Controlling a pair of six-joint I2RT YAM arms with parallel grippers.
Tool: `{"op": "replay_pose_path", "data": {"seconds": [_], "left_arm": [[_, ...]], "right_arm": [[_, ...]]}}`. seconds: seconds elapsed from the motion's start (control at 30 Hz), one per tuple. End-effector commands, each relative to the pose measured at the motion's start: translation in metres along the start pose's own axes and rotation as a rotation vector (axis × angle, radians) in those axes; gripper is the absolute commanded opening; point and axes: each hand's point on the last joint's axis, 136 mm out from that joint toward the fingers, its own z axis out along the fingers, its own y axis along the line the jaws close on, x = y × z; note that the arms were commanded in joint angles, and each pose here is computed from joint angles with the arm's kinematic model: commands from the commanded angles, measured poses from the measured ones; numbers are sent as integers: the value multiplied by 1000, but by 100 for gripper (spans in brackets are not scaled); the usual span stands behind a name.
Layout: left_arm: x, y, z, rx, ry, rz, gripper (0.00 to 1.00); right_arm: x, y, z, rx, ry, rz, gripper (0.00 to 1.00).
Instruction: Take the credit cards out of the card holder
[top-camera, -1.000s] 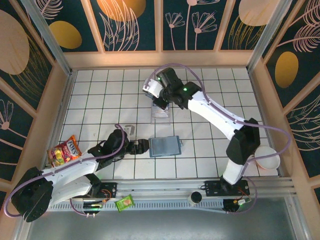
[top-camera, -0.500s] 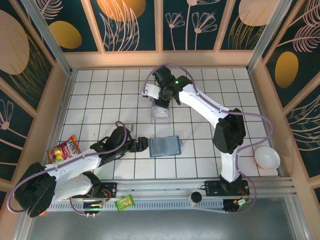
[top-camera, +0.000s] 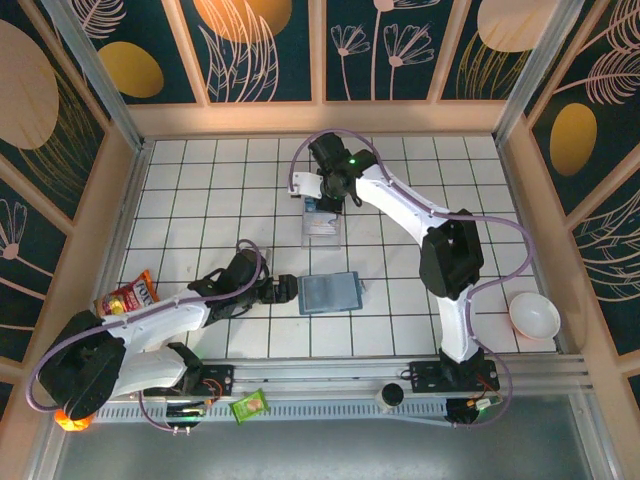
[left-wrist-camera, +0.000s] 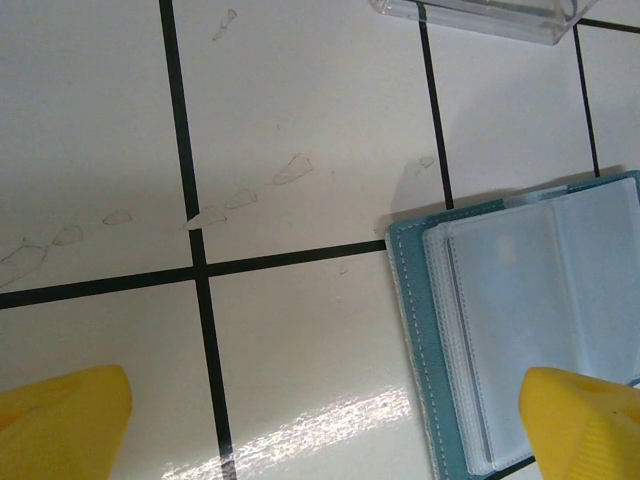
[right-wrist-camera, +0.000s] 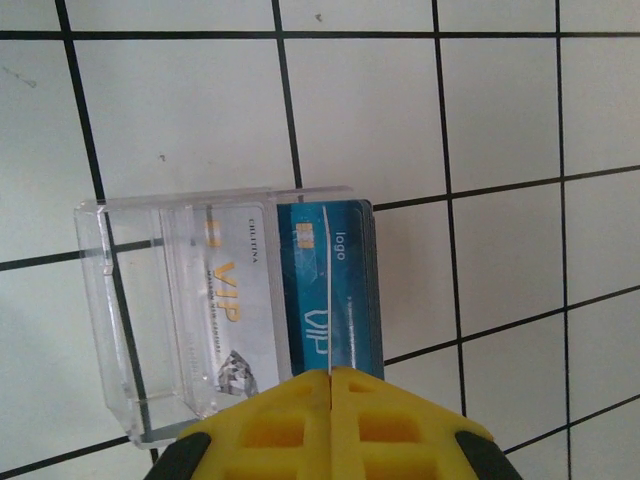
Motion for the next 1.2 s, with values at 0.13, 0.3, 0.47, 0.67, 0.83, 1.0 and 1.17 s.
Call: {"op": "replay_pose_path", "data": {"seconds": [0.13,0.3,0.47,0.67,0.83,1.0,1.17], "left_arm": [[-1,1,3,-18,22,4,99],[-2,2,1,-21,15,1,99],[-4,2,1,-20,10,-1,99],[-4,2,1,-21,12,-3,99],[-3,2,1,-21,10,-3,99],[-2,4,0,-16,8,-12,99],[-4,1,-3,4,-11,-23,99]], "right_arm": [[11,-1,10,17,11,-46,0],[15,-5,13,38,10,-39,0],[16,-6,17,47,8,-42,0],[17,-2,20,38,3,-45,0],[18,-1,24,66,16,-44,1],[8,-17,15,152,-19,-18,36],[-20,-42,-17,235,-137,53,38]]}}
